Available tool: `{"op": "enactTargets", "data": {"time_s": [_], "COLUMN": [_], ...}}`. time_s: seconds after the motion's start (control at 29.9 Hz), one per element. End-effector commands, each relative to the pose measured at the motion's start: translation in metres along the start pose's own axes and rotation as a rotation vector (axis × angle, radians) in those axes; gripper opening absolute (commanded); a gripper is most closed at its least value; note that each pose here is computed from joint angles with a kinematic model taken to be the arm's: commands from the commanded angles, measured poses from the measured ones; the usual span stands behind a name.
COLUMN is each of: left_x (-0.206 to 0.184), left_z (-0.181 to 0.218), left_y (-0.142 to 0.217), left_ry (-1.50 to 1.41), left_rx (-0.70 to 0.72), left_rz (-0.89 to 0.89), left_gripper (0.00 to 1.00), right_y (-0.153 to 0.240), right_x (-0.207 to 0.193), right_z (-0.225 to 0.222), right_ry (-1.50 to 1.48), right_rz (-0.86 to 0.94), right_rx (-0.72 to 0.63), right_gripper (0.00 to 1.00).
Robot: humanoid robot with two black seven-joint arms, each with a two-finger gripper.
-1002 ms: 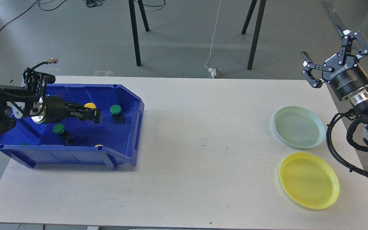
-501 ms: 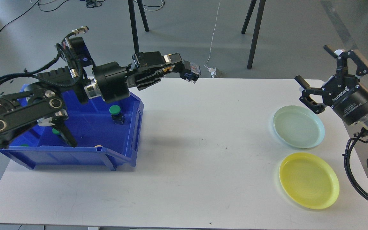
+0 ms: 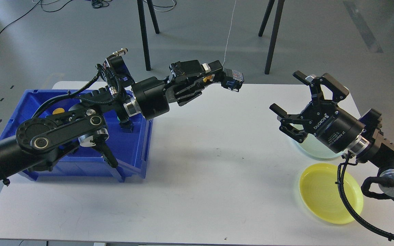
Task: Pass button and place on color plate
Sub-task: 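Lift the button and extend the left gripper toward the right gripper, then close the right gripper on the button and release the left gripper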
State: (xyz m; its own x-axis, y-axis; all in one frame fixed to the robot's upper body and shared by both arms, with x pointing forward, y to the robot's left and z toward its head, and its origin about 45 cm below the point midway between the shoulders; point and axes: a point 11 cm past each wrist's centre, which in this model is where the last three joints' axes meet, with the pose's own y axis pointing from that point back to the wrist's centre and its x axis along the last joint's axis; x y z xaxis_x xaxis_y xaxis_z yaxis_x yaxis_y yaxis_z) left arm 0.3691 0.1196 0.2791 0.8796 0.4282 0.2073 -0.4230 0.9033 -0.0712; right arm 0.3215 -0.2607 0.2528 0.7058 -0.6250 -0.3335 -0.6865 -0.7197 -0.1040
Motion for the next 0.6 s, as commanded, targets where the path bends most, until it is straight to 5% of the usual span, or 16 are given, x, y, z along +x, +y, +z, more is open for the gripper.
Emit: {"op": "enactTargets", "data": {"time_s": [0.0, 0.37, 0.57], "left_x": [-0.001, -0.001, -0.001], "left_z": [0.0, -0.001, 0.0], "left_y": [-0.001, 0.0, -0.001], "left_ry": [0.002, 0.002, 0.001], "left_rx": [-0.001, 0.0, -0.002], "left_rz": [0.0, -0.002, -0.003], "left_gripper": [0.12, 0.12, 0.12], "right_y": [-0.021, -0.053, -0.063], "right_x": [-0.011, -0.022, -0.024], "right_z": [-0.003, -0.006, 0.005], "right_ry": [0.022, -0.07, -0.089], "right_rz": [-0.069, -0.11, -0.118], "right_rx": [-0.018, 0.066, 0.056], "right_gripper": [0.98, 0.97, 0.88]}}
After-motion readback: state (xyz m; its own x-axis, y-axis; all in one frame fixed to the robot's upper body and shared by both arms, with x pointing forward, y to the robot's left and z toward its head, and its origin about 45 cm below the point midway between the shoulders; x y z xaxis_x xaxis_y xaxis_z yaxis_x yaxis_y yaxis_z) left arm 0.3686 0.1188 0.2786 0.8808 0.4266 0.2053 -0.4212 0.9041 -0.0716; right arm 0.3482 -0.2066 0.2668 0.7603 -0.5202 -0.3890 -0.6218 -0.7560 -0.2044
